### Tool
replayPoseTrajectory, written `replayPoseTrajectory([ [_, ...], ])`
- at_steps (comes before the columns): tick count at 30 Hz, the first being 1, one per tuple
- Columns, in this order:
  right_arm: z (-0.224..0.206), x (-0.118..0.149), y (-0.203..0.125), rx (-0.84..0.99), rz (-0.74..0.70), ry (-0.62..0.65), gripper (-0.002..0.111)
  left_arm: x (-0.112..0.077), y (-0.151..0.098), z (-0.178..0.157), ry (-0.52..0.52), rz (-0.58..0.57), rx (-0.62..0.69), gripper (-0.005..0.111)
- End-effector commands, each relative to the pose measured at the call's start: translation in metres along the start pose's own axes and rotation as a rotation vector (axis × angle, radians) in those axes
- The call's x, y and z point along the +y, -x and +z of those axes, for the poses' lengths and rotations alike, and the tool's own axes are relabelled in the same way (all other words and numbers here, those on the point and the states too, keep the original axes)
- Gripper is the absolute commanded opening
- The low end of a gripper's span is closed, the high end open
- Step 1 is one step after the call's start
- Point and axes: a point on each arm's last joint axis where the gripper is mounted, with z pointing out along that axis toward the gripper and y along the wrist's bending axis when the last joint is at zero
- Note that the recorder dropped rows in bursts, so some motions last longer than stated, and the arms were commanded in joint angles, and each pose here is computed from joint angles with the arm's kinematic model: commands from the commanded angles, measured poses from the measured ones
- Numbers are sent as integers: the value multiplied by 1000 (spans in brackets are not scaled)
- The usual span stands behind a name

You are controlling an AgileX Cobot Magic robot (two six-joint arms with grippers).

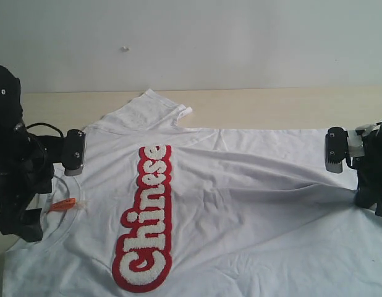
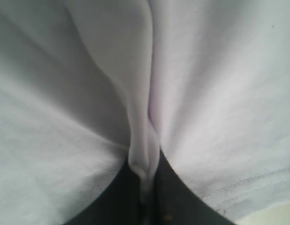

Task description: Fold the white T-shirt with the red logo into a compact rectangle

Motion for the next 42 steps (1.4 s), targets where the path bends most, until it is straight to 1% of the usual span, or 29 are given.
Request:
replayPoseTrajectory([
  [1, 12, -3, 0, -13, 23, -25, 0, -2, 2, 4, 54, -1, -31, 85],
  [4, 12, -3, 0, -13, 23, -25, 0, 1, 4, 5, 99, -1, -53, 80],
  [6, 12, -3, 0, -13, 23, -25, 0, 6, 6, 5, 157, 16, -79, 81],
  [9, 12, -3, 0, -13, 23, -25, 0, 10, 8, 7, 196, 70, -91, 81],
  [15, 12, -3, 0, -13, 23, -25, 0, 12, 9, 24, 163, 96, -75, 81],
  [18, 12, -3, 0, -14, 25, -25, 0, 13, 10, 32, 147, 98, -68, 84],
  [21, 12, -3, 0, -13, 25, -23, 0, 15, 11, 36, 162, 101, -74, 87],
  [24, 12, -3, 0, -13, 25, -23, 0, 16, 12, 41, 164, 101, -75, 87],
  [29, 12, -3, 0, -17, 30, -22, 0, 16, 11, 54, 126, 119, -58, 87],
  [31, 12, -3, 0, -17, 30, -22, 0, 15, 11, 57, 117, 119, -54, 85],
  [32, 12, -3, 0, -17, 30, -22, 0, 15, 11, 60, 113, 119, -53, 83],
  [33, 12, -3, 0, -17, 30, -22, 0, 16, 11, 61, 113, 121, -53, 75],
  [34, 12, -3, 0, -17, 30, -20, 0, 15, 11, 61, 110, 124, -51, 71],
  [37, 12, -3, 0, -17, 28, -20, 0, 16, 12, 65, 114, 137, -52, 47],
  [39, 12, -3, 0, -17, 28, -20, 0, 18, 13, 69, 125, 137, -57, 35],
  [42, 12, -3, 0, -17, 28, -20, 0, 18, 13, 74, 120, 137, -55, 25],
])
